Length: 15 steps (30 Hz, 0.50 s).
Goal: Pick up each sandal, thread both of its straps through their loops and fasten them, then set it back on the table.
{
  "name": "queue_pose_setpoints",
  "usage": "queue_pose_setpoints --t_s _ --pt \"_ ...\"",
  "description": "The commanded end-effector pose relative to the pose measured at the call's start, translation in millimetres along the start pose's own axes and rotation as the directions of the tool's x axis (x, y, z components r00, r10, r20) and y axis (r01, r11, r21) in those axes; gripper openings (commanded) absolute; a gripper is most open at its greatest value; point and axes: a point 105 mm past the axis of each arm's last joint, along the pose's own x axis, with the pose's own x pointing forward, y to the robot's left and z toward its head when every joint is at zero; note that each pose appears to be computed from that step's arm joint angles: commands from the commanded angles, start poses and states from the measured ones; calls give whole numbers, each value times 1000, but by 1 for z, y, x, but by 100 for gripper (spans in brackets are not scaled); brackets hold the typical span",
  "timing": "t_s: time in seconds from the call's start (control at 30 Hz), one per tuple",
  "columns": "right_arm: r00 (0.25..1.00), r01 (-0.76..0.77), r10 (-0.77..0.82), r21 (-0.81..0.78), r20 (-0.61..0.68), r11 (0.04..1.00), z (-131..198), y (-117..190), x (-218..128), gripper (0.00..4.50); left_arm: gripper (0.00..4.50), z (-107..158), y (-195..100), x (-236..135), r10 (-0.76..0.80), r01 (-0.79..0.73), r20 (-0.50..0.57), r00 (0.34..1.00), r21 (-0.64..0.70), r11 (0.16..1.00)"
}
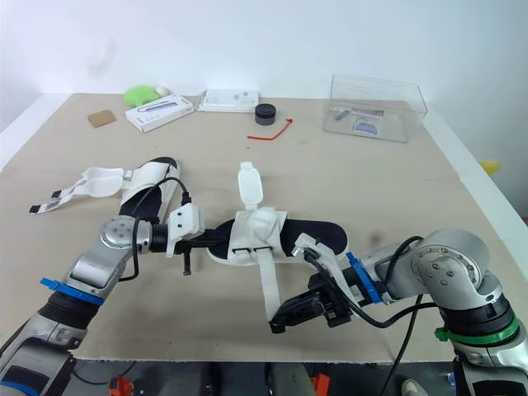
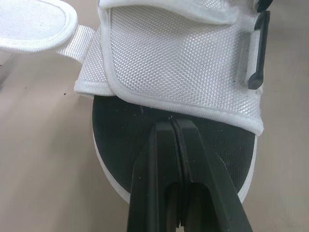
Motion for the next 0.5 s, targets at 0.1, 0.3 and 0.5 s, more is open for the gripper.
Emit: queue_pose_setpoints --t_s 0.1,0.3,0.5 --pt "997 -78 78 -44 -10 996 5 18 -6 6 0 -15 -6 1 -18 16 -56 998 -34 999" --pt "997 -74 73 -25 -38 997 -1 19 -7 6 0 -15 -6 2 -15 14 -56 998 -34 999" --pt "998 -53 52 -15 -29 998 -4 15 -7 6 0 -16 -6 2 -17 15 -57 998 -32 999"
